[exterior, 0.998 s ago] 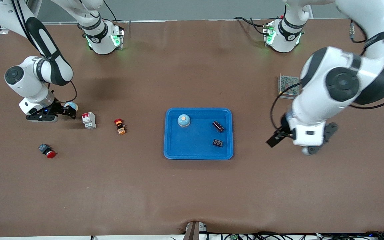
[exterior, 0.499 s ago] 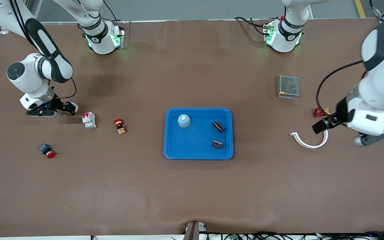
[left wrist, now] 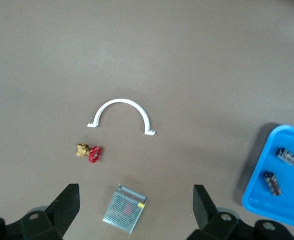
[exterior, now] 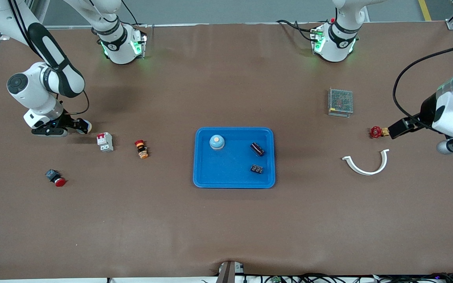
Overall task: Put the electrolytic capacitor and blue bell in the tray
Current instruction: 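Return the left arm to rest while the right gripper grasps the bell, then lift the second blue bell and carry it toward the tray with the right gripper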
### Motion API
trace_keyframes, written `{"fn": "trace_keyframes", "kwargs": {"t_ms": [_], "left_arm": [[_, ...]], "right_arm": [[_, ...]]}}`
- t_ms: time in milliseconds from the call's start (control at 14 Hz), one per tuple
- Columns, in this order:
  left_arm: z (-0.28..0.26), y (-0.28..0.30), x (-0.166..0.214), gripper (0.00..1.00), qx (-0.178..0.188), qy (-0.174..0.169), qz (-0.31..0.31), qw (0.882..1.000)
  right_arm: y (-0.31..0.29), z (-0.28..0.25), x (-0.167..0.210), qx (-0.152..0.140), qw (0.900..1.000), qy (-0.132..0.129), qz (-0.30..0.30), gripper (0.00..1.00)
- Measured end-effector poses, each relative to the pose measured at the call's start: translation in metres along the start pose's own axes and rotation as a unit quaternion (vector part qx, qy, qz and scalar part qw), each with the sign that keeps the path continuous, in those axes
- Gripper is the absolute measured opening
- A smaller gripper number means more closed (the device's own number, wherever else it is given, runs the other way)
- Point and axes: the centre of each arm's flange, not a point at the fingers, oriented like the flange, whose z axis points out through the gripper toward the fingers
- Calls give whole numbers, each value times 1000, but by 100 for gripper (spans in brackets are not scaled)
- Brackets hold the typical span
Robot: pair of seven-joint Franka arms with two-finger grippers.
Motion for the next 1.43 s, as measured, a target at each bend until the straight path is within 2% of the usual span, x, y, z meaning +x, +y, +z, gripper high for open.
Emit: {"fn": "trace_keyframes", "kwargs": {"t_ms": [214,428,855,1425], "left_arm": [[-19,-2,-12,100,3,12,50,999],[-32,-11,-26,100,8,5,79,997],[-41,-38,-57,100,-24,-13,89,996],[-44,-51,-73,100,-26,-14,88,996]], "right_arm": [[-2,2,-3,2,1000,-4,-1,100],[-4,4,-6,3,1000,-6,-1,100],[-18,8,-10,16,1000,-12,8,100],[-23,9,-10,20,1000,-12,6,100]]}}
